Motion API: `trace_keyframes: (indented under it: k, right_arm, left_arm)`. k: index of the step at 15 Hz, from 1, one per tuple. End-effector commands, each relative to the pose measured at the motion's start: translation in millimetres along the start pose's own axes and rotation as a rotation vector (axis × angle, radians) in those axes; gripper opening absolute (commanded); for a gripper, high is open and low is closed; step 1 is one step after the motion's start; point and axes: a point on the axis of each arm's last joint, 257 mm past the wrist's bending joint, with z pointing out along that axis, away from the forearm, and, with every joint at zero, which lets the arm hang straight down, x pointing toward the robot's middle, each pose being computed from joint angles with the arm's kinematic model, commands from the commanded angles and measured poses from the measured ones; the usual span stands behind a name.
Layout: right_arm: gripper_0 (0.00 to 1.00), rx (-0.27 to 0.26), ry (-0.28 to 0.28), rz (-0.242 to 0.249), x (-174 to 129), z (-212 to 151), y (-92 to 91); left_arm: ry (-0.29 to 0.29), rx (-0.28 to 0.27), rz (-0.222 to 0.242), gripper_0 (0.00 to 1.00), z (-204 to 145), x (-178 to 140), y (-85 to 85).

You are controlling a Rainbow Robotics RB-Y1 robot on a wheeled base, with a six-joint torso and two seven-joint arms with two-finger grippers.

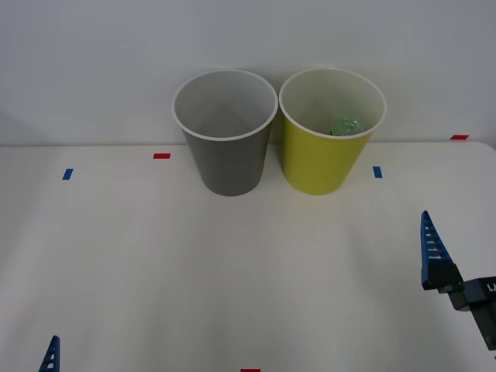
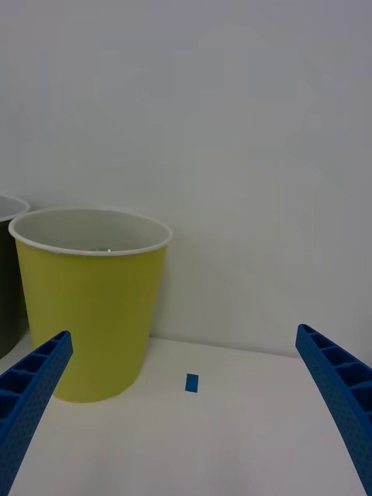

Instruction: Put cans in the gray bin and PET bottles in the light green bin.

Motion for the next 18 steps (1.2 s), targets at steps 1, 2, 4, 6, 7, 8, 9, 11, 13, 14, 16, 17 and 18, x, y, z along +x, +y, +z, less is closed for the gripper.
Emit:
trace_keyframes:
  k: [1, 2, 4, 6, 7, 8, 9, 11, 13, 14, 16, 17, 18]
  right_arm:
    - [1.00, -0.005, 0.006, 0.004, 24.7, -36.5, -1.1]
    - [1.00, 0.001, 0.003, 0.011, 30.6, -47.8, -1.2]
    - [1.00, 0.030, 0.019, 0.007, 42.3, -71.7, -9.0]
    - [1.00, 0.023, 0.039, -0.010, 42.7, -86.7, -14.2]
    - [1.00, 0.021, 0.039, -0.007, 41.0, -92.3, -14.0]
    - [1.00, 0.014, 0.039, -0.005, 39.4, -97.9, -13.3]
    - [1.00, 0.012, 0.043, -0.003, 39.1, -102.0, -12.6]
    - [1.00, 0.009, 0.055, 0.012, 40.2, -111.8, -7.1]
    - [1.00, 0.005, 0.060, 0.016, 38.9, -120.2, -4.6]
    - [1.00, 0.006, 0.069, 0.014, 39.6, -123.9, -4.1]
    - [1.00, 0.005, 0.075, 0.014, 39.7, -127.9, -4.1]
    - [1.00, 0.003, 0.075, 0.020, 40.9, -129.8, -2.6]
    - [1.00, 0.001, 0.065, 0.030, 43.2, -132.1, -1.9]
  left_arm:
    - [0.000, 0.000, 0.000, 1.00, 0.0, 0.0, 0.0]
    - [0.000, 0.000, 0.000, 1.00, 0.0, 0.0, 0.0]
    - [0.000, 0.000, 0.000, 1.00, 0.0, 0.0, 0.0]
    - [0.000, 0.000, 0.000, 1.00, 0.0, 0.0, 0.0]
    - [0.000, 0.000, 0.000, 1.00, 0.0, 0.0, 0.0]
    - [0.000, 0.000, 0.000, 1.00, 0.0, 0.0, 0.0]
    - [0.000, 0.000, 0.000, 1.00, 0.0, 0.0, 0.0]
    - [0.000, 0.000, 0.000, 1.00, 0.0, 0.0, 0.0]
    - [0.000, 0.000, 0.000, 1.00, 0.0, 0.0, 0.0]
    - [0.000, 0.000, 0.000, 1.00, 0.0, 0.0, 0.0]
    - [0.000, 0.000, 0.000, 1.00, 0.0, 0.0, 0.0]
    - [0.000, 0.000, 0.000, 1.00, 0.0, 0.0, 0.0]
    - [0.000, 0.000, 0.000, 1.00, 0.0, 0.0, 0.0]
